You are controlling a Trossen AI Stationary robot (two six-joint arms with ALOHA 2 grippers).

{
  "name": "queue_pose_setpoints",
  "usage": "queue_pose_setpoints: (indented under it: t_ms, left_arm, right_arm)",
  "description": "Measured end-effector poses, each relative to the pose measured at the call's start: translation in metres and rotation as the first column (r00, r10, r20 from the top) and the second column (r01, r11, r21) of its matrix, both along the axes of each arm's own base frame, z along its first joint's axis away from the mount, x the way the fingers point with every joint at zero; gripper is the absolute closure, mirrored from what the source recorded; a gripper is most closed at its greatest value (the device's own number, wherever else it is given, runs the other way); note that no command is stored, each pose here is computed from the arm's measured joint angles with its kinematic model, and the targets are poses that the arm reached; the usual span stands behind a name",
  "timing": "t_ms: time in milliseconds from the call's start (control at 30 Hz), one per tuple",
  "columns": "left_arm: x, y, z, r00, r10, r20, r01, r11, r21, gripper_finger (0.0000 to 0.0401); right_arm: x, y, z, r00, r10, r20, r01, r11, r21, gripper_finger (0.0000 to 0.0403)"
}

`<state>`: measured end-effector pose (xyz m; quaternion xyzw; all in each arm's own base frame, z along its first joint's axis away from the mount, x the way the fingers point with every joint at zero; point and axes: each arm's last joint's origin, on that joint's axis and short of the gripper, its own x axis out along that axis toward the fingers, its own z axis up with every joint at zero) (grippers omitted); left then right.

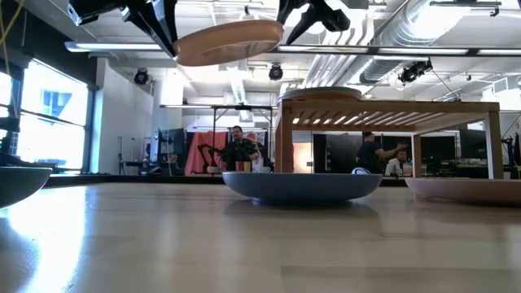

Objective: Place and stack plates onto a shelf
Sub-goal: Stack the light orange plate on top of the gray plate on the shelf

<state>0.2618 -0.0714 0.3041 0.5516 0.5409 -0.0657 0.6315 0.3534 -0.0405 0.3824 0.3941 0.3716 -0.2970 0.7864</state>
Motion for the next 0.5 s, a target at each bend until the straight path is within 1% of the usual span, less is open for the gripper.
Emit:
queue_pose_setpoints:
  t_ms: [167,267,367,500]
  left_arm:
    - [0.0003,0.0003,0.0004,1.000,-0.003,0.003,0.003,1.000,0.018,0.0398]
    - [0.0003,0.0003,0.0004,1.000,0.002,0.007,-0.002,1.000,0.016,0.0398]
    - [0.0004,0.0003,0.0004,1.000,0.003,0.008,-0.003,1.000,0.017,0.0398]
    - [0.0006,0.0002,0.0005,1.000,0.005,0.012,-0.005,1.000,0.016,0.0396]
  right_arm:
    - [0.0026,0.0004,-0.0031,1.000,0.007,-0.007,-0.007,1.000,0.021,0.0300]
    - [0.0035,0.0004,-0.0044,1.000,0.008,-0.012,-0.008,1.000,0.023,0.0309]
    - [0.0045,0.0003,-0.0055,1.000,0.014,-0.015,-0.014,1.000,0.020,0.0335]
    - [0.0055,0.0003,-0.0066,0.999,0.029,-0.020,-0.029,1.000,0.012,0.0388]
